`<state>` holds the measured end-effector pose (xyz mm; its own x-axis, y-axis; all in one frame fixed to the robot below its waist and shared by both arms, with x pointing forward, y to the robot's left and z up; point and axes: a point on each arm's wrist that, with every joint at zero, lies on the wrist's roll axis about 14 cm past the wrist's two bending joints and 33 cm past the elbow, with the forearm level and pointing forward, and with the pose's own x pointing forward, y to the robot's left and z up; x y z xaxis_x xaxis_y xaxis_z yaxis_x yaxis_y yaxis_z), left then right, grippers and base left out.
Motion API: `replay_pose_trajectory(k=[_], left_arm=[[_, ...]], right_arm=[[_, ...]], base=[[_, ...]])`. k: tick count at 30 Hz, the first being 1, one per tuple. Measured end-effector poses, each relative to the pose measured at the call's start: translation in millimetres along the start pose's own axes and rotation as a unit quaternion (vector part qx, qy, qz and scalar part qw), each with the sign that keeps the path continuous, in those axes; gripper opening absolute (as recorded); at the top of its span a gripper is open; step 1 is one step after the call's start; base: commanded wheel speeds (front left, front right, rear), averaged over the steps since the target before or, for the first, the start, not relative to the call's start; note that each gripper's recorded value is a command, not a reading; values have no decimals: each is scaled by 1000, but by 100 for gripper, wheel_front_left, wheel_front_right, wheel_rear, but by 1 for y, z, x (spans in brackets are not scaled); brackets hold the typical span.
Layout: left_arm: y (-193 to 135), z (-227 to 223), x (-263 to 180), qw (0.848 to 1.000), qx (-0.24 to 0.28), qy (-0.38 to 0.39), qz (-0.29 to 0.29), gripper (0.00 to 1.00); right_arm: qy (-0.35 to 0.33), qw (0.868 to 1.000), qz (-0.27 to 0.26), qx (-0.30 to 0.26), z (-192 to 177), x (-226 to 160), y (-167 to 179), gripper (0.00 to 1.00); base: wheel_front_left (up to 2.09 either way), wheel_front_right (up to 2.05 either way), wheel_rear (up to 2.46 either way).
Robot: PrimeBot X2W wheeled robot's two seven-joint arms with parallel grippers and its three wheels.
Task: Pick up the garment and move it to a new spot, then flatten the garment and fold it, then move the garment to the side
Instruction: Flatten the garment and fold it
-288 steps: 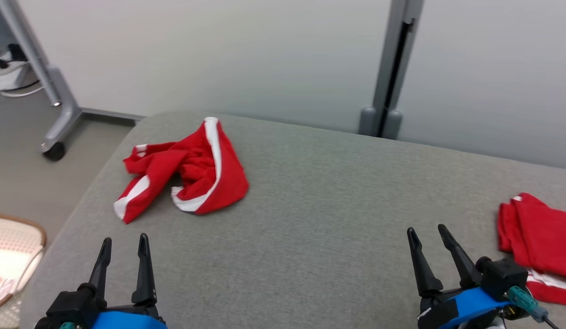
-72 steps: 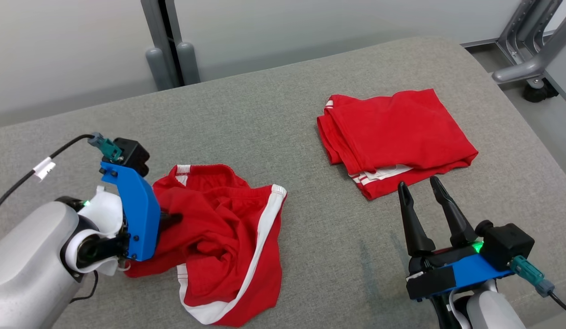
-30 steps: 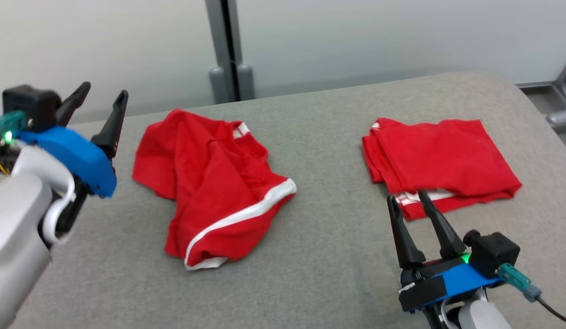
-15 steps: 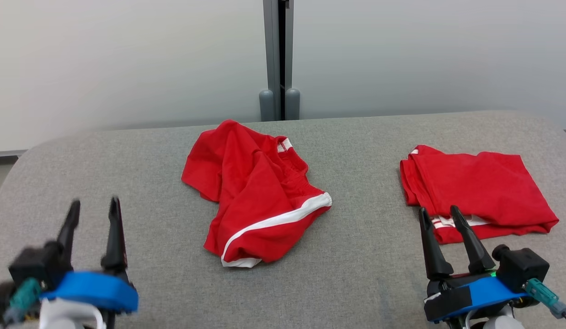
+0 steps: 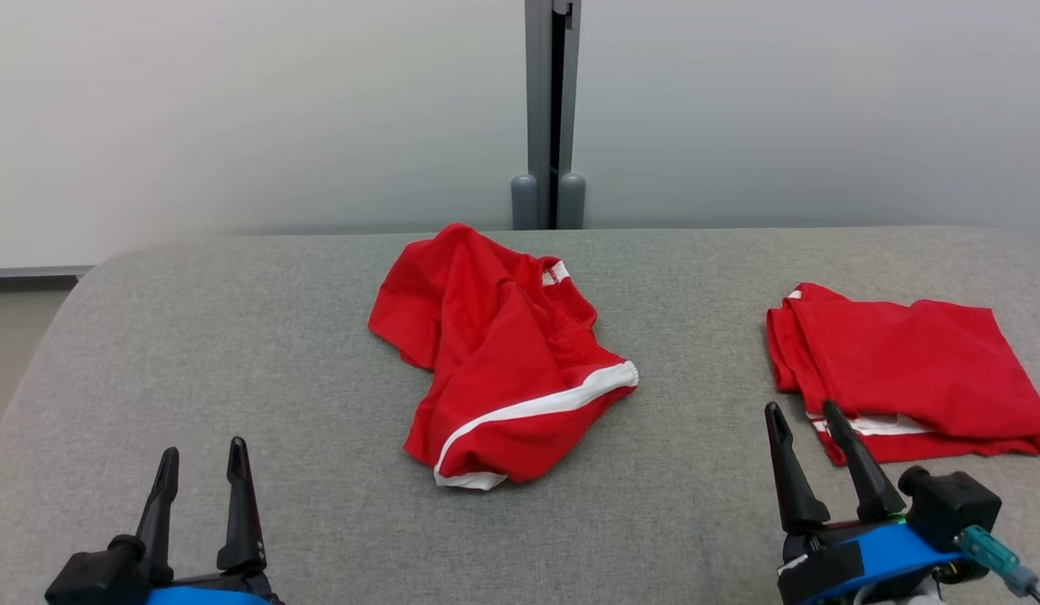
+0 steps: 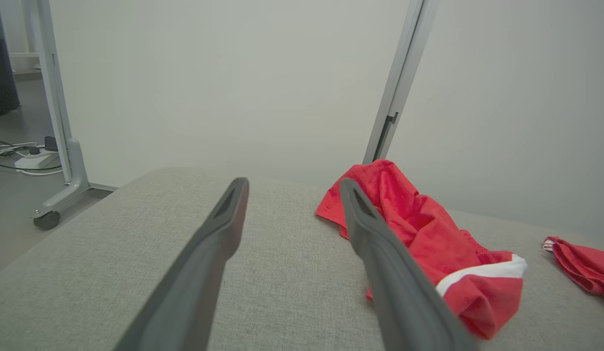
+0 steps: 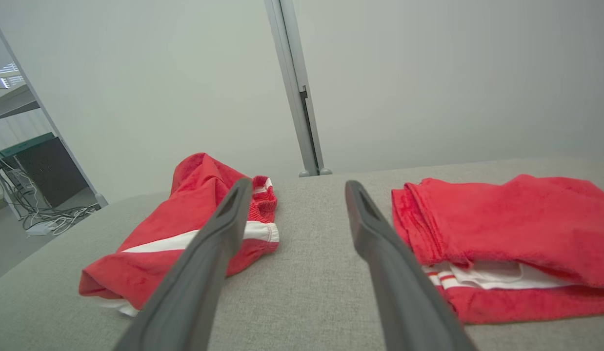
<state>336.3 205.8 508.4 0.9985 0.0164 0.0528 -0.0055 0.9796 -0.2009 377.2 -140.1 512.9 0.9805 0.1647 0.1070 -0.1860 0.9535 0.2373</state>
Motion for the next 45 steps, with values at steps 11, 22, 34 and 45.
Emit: replay_pose_trajectory(k=[11,22,34,45], left_arm=[[6,-16,-10,1000,-19,11,18,100],[46,-21,-21,996,-15,16,88,100],[80,-19,-37,989,-4,15,146,100],[58,-18,-26,995,-5,10,102,100]], right_arm=[[144,987,65,8,-36,72,37,100],[395,917,43,26,-105,121,36,100],[527,848,45,45,-157,103,57,0],[418,904,77,38,-110,102,60,0]], base=[[0,0,0],[0,0,0],[0,0,0],[0,0,0]])
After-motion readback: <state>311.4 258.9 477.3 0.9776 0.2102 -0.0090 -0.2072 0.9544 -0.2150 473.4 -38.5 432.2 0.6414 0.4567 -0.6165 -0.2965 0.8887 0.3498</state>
